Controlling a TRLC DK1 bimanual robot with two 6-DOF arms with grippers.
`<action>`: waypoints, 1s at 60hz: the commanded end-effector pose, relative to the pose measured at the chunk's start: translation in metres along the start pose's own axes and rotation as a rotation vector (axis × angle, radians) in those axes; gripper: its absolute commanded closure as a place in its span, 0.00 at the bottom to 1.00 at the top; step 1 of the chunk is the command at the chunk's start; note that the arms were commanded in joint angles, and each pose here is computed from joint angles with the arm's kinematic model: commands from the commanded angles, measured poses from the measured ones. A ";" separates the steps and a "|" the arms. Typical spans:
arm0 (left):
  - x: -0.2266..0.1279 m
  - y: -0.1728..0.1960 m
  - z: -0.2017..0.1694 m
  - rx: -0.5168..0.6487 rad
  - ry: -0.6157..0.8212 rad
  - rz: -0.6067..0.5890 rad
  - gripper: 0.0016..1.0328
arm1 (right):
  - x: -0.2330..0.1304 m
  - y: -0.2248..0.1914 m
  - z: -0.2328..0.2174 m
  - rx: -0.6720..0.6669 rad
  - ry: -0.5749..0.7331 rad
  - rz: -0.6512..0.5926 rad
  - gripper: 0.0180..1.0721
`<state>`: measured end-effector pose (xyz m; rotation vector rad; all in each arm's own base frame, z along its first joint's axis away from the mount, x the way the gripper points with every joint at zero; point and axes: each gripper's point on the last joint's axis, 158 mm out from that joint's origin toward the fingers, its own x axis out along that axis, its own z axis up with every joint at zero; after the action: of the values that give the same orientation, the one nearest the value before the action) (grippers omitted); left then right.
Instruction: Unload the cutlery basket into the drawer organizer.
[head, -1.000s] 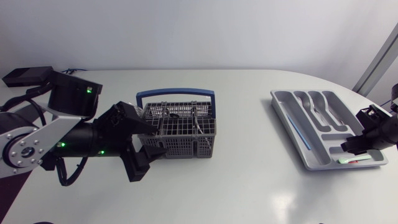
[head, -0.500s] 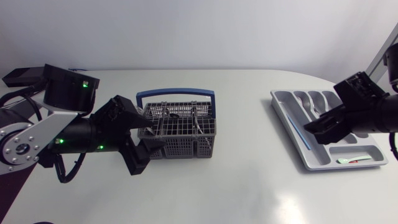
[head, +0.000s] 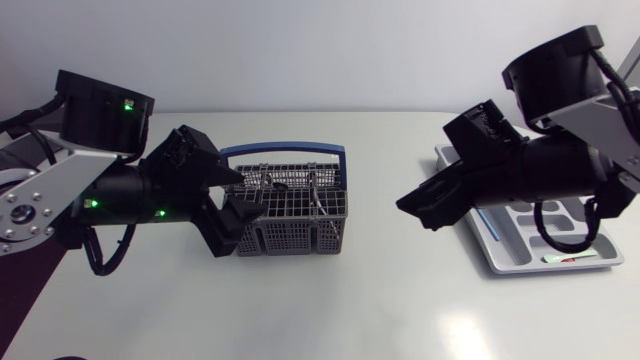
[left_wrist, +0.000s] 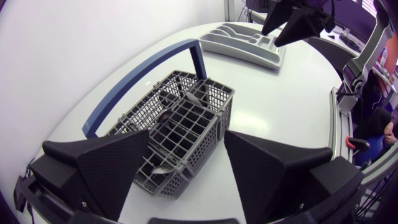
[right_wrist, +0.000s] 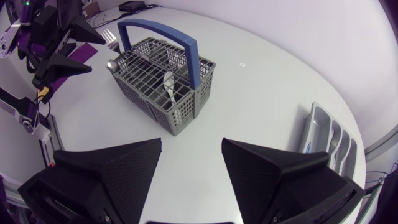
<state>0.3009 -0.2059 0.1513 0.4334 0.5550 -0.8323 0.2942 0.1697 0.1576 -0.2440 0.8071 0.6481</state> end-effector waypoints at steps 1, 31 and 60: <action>0.005 0.003 0.008 -0.028 0.003 0.000 0.05 | 0.007 0.010 0.012 0.032 -0.015 0.023 0.32; 0.019 0.017 0.015 -0.067 0.021 0.005 0.05 | 0.054 0.047 0.036 0.089 0.051 0.058 0.32; 0.023 0.019 0.006 -0.071 0.032 0.008 0.05 | 0.091 0.038 0.072 0.351 0.012 -0.099 0.71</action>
<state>0.3244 -0.2128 0.1496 0.3982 0.5958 -0.8113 0.3547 0.2615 0.1432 -0.0128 0.8950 0.4300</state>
